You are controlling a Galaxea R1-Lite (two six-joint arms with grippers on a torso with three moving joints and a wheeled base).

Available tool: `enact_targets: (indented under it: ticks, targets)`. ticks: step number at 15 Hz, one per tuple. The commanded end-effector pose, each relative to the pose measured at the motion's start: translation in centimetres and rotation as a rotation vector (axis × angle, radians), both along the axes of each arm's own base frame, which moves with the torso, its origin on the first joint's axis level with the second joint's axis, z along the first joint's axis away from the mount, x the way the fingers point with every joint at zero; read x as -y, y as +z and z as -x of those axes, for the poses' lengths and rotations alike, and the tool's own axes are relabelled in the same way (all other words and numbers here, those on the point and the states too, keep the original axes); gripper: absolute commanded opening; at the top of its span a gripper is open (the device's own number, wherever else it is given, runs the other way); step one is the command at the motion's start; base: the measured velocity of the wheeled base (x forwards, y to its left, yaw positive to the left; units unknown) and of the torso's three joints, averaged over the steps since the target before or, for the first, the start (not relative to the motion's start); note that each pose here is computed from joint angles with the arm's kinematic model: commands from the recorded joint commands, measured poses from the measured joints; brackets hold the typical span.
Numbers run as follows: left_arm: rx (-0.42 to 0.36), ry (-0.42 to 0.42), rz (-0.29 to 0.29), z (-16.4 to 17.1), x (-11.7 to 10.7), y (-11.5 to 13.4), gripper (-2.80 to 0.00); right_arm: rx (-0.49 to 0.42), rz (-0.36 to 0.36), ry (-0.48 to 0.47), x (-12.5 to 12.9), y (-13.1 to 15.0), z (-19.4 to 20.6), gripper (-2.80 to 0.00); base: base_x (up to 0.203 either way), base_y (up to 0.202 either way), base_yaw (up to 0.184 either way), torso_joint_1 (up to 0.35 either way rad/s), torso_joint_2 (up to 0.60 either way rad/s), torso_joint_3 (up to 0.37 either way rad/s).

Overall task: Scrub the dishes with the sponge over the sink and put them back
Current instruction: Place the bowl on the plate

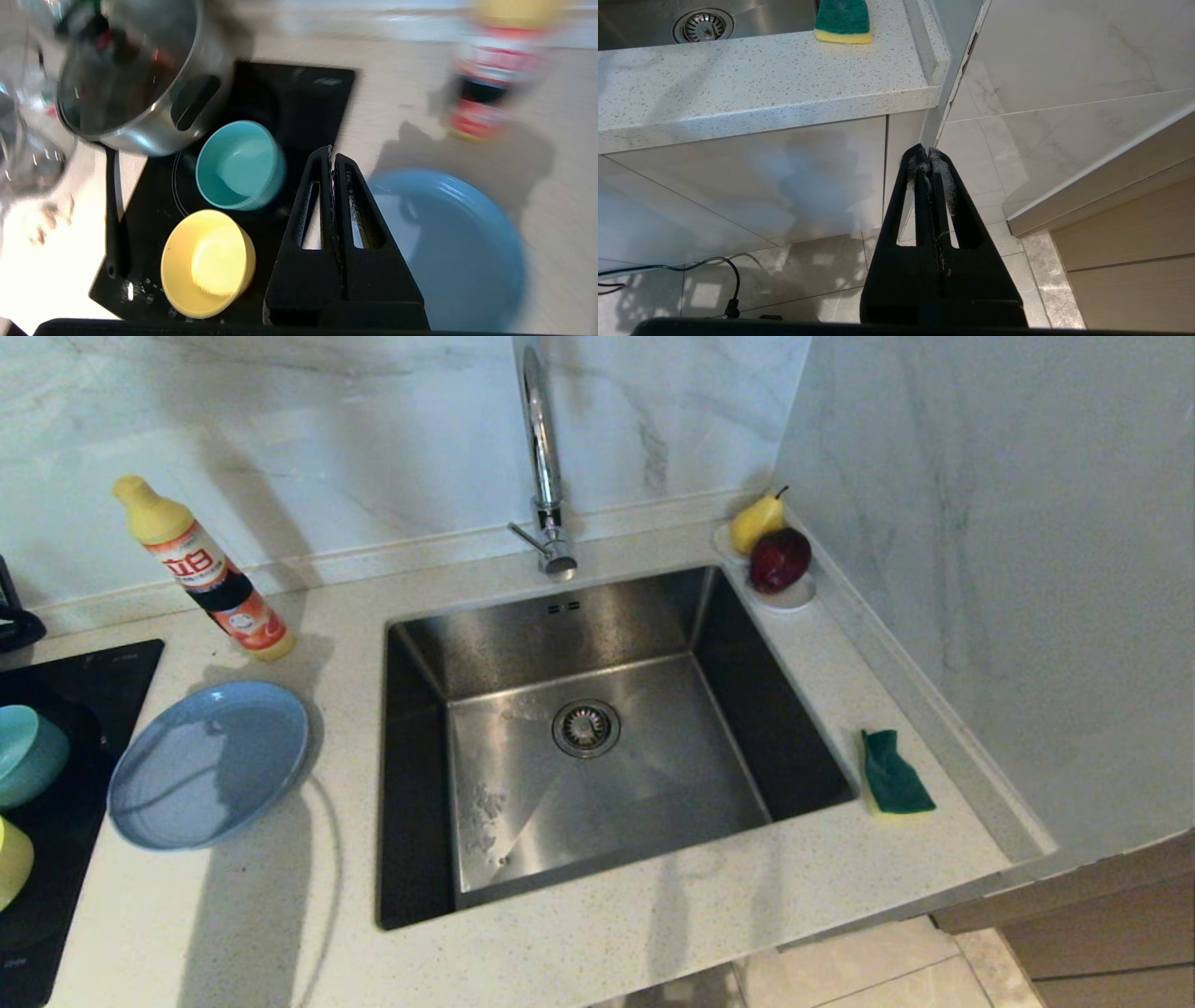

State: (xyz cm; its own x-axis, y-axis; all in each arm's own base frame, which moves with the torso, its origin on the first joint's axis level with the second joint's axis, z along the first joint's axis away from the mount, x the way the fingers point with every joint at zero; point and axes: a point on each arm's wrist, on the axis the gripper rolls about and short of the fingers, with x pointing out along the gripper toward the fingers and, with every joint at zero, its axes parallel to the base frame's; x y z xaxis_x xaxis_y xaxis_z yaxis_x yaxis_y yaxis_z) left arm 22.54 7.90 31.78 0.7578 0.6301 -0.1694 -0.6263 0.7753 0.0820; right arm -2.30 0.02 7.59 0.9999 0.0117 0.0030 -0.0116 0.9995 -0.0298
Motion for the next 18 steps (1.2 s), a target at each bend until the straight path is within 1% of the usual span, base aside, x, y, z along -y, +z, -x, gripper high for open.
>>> enact_targets:
  ticks: [1, 3, 6, 9, 10, 11, 14, 15, 16, 18]
  targets:
    - [-0.061, 0.075, 0.082, -3.2, -5.2, -2.4, -2.80, 0.000, 0.001, 0.001, 0.0, 0.0, 0.0, -2.80, 0.000, 0.000, 0.000, 0.000, 0.00, 0.000]
    - [-0.066, 0.097, 0.135, -3.4, -8.2, -3.5, -2.80, 0.000, 0.001, 0.001, 0.0, 0.0, 0.0, -2.80, 0.000, 0.000, 0.000, 0.000, 0.00, 0.000]
    - [-0.062, 0.101, 0.258, -3.4, -11.3, -5.6, -2.80, 0.000, 0.001, 0.001, 0.0, 0.0, 0.0, -2.80, 0.000, 0.000, 0.000, 0.000, 0.00, 0.000]
    - [-0.059, 0.063, 0.349, -3.2, -12.8, -7.0, -2.80, 0.000, 0.001, 0.001, 0.0, 0.0, 0.0, -2.80, 0.000, 0.000, 0.000, 0.000, 0.00, 0.000]
    - [-0.049, 0.050, 0.393, -3.3, -13.3, -7.5, -2.80, 0.000, 0.001, 0.001, 0.0, 0.0, 0.0, -2.80, 0.000, 0.000, 0.000, 0.000, 0.00, 0.000]
    - [-0.058, 0.047, 0.432, -3.3, -13.7, -8.2, -2.80, 0.000, 0.001, 0.001, 0.0, 0.0, 0.0, -2.80, 0.000, 0.000, 0.000, 0.000, 0.00, 0.000]
    - [-0.113, 0.039, 0.516, -3.2, -14.9, -10.7, -2.80, 0.000, 0.001, 0.001, 0.0, 0.0, 0.0, -2.80, 0.000, 0.000, 0.000, 0.000, 0.00, 0.000]
    - [-0.118, 0.041, 0.527, -3.2, -15.0, -10.9, -2.80, 0.000, 0.001, 0.001, 0.0, 0.0, 0.0, -2.80, 0.000, 0.000, 0.000, 0.000, 0.00, 0.000]
    - [-0.119, 0.045, 0.539, -3.2, -15.1, -11.2, 0.00, 0.000, 0.001, 0.001, 0.0, 0.0, 0.0, -2.80, 0.000, 0.000, 0.000, 0.000, 0.00, 0.000]
    - [-0.124, 0.042, 0.552, -3.1, -15.1, -11.2, 0.00, 0.000, 0.001, 0.001, 0.0, 0.0, 0.0, -2.80, 0.000, 0.000, 0.000, 0.000, 0.00, 0.000]
